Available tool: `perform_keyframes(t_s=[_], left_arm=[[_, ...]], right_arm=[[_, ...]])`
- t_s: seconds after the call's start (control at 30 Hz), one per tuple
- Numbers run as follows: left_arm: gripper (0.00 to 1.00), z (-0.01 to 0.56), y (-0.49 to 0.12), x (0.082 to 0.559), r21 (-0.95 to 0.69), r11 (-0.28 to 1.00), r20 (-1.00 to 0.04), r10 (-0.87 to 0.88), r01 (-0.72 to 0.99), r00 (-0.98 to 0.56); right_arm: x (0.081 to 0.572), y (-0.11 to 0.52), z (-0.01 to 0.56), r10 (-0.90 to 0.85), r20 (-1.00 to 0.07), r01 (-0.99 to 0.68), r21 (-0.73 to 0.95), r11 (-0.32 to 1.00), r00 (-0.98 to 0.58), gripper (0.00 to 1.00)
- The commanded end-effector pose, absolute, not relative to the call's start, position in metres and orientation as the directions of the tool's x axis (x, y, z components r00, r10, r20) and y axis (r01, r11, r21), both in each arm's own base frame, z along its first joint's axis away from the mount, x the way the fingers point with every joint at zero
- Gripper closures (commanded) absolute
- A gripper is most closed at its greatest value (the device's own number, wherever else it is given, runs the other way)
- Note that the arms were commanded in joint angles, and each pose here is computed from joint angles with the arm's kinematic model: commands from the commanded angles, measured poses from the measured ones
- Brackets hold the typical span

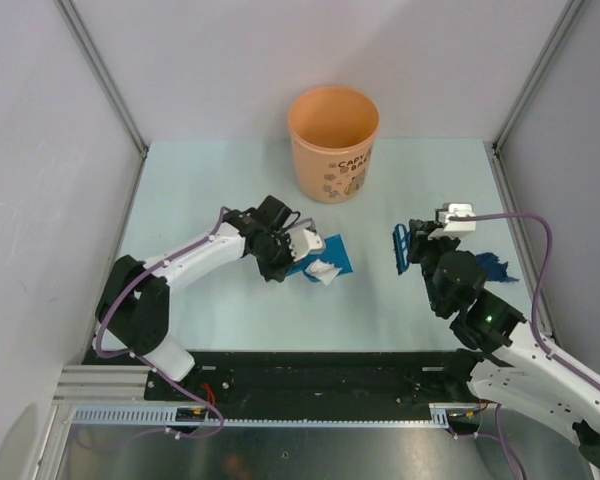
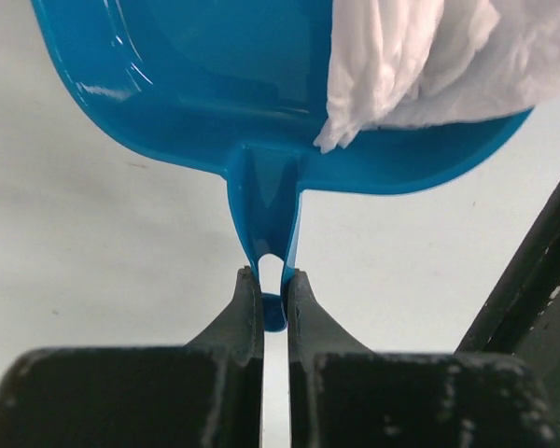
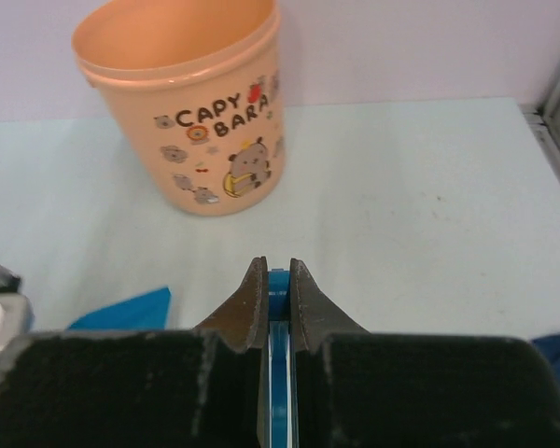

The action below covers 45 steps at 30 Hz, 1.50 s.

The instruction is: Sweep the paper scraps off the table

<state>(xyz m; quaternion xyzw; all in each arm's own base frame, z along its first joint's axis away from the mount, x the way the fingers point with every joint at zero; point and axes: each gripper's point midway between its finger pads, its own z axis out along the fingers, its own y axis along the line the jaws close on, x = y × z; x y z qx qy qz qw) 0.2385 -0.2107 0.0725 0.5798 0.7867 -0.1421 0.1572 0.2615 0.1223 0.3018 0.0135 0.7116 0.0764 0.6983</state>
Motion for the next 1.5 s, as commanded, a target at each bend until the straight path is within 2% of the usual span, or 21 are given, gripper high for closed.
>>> perform_keyframes(t_s=[0.0,0.33,0.43,0.53,0.57,0.63,0.67,0.7,0.73,0.77,0.83,0.87,0.9,0.93,0.97,1.0,1.13,1.17,1.2,1.27,1.47], left_arm=[[1.00,0.131,-0.232,0.247,-0.072,0.297,-0.536,0.794,0.952,-0.289],[1.00,0.275,-0.249,0.371,0.157,0.555,-0.728,0.624,0.817,-0.284],[1.00,0.312,-0.245,0.421,0.263,0.645,-0.751,0.603,0.717,-0.267],[1.00,0.351,-0.226,0.478,0.451,0.726,-0.743,0.628,0.519,-0.231],[1.00,0.362,-0.211,0.503,0.556,0.725,-0.706,0.670,0.405,-0.229],[1.00,0.383,-0.200,0.519,0.660,0.700,-0.669,0.713,0.273,-0.210],[1.00,0.388,-0.193,0.527,0.743,0.628,-0.594,0.778,0.230,-0.205],[1.00,0.406,-0.183,0.533,0.784,0.614,-0.585,0.780,0.090,-0.223],[1.00,0.412,-0.180,0.536,0.816,0.577,-0.555,0.800,0.039,-0.229],[1.00,0.405,-0.179,0.542,0.881,0.472,-0.449,0.858,0.038,-0.247],[1.00,0.441,-0.172,0.542,0.880,0.452,-0.475,0.847,-0.148,-0.240],[1.00,0.437,-0.172,0.544,0.936,0.324,-0.351,0.896,-0.141,-0.270],[1.00,0.465,-0.170,0.539,0.887,0.358,-0.431,0.870,-0.292,-0.239],[1.00,0.472,-0.169,0.536,0.891,0.314,-0.401,0.883,-0.327,-0.244],[1.00,0.470,-0.171,0.536,0.931,0.193,-0.285,0.916,-0.310,-0.283],[1.00,0.478,-0.175,0.531,0.917,0.190,-0.295,0.916,-0.352,-0.272],[1.00,0.475,-0.182,0.527,0.920,0.090,-0.207,0.938,-0.381,-0.279],[1.00,0.462,-0.185,0.528,0.935,0.003,-0.118,0.946,-0.354,-0.302],[1.00,0.465,-0.182,0.523,0.917,0.004,-0.137,0.942,-0.399,-0.305],[1.00,0.456,-0.185,0.523,0.920,-0.071,-0.062,0.944,-0.385,-0.323],[1.00,0.447,-0.191,0.522,0.912,-0.118,-0.010,0.952,-0.394,-0.307]], right_arm=[[0.257,0.093,0.306,0.113,-0.993,0.012,0.112,0.994,-0.019,1.00],[0.260,0.076,0.288,0.110,-0.992,0.061,0.107,0.992,-0.057,1.00],[0.260,0.076,0.285,0.102,-0.993,0.049,0.099,0.994,-0.066,1.00],[0.260,0.075,0.282,0.094,-0.993,0.048,0.090,0.995,-0.074,1.00],[0.260,0.074,0.281,0.092,-0.993,0.051,0.088,0.995,-0.076,1.00],[0.259,0.073,0.283,0.094,-0.993,0.051,0.091,0.995,-0.072,1.00],[0.259,0.073,0.283,0.095,-0.993,0.046,0.092,0.995,-0.070,1.00],[0.258,0.073,0.285,0.099,-0.993,0.041,0.097,0.994,-0.064,1.00],[0.258,0.074,0.286,0.101,-0.993,0.034,0.099,0.995,-0.061,1.00],[0.258,0.074,0.290,0.109,-0.993,0.028,0.107,0.994,-0.050,1.00],[0.258,0.075,0.293,0.117,-0.992,0.024,0.116,0.993,-0.038,1.00],[0.258,0.074,0.294,0.119,-0.992,0.025,0.119,0.993,-0.033,1.00],[0.257,0.075,0.295,0.121,-0.992,0.021,0.121,0.992,-0.031,1.00],[0.257,0.074,0.295,0.121,-0.992,0.021,0.120,0.993,-0.030,1.00],[0.256,0.073,0.296,0.120,-0.992,0.022,0.120,0.993,-0.028,1.00],[0.256,0.073,0.295,0.115,-0.993,0.023,0.115,0.993,-0.031,1.00],[0.255,0.069,0.294,0.086,-0.996,0.034,0.085,0.996,-0.033,1.00],[0.255,0.068,0.294,0.079,-0.996,0.039,0.078,0.996,-0.034,1.00],[0.255,0.068,0.293,0.068,-0.997,0.036,0.067,0.997,-0.037,1.00],[0.255,0.065,0.293,0.057,-0.998,0.049,0.055,0.997,-0.036,1.00],[0.255,0.060,0.293,0.049,-0.998,0.071,0.046,0.996,-0.036,1.00]])
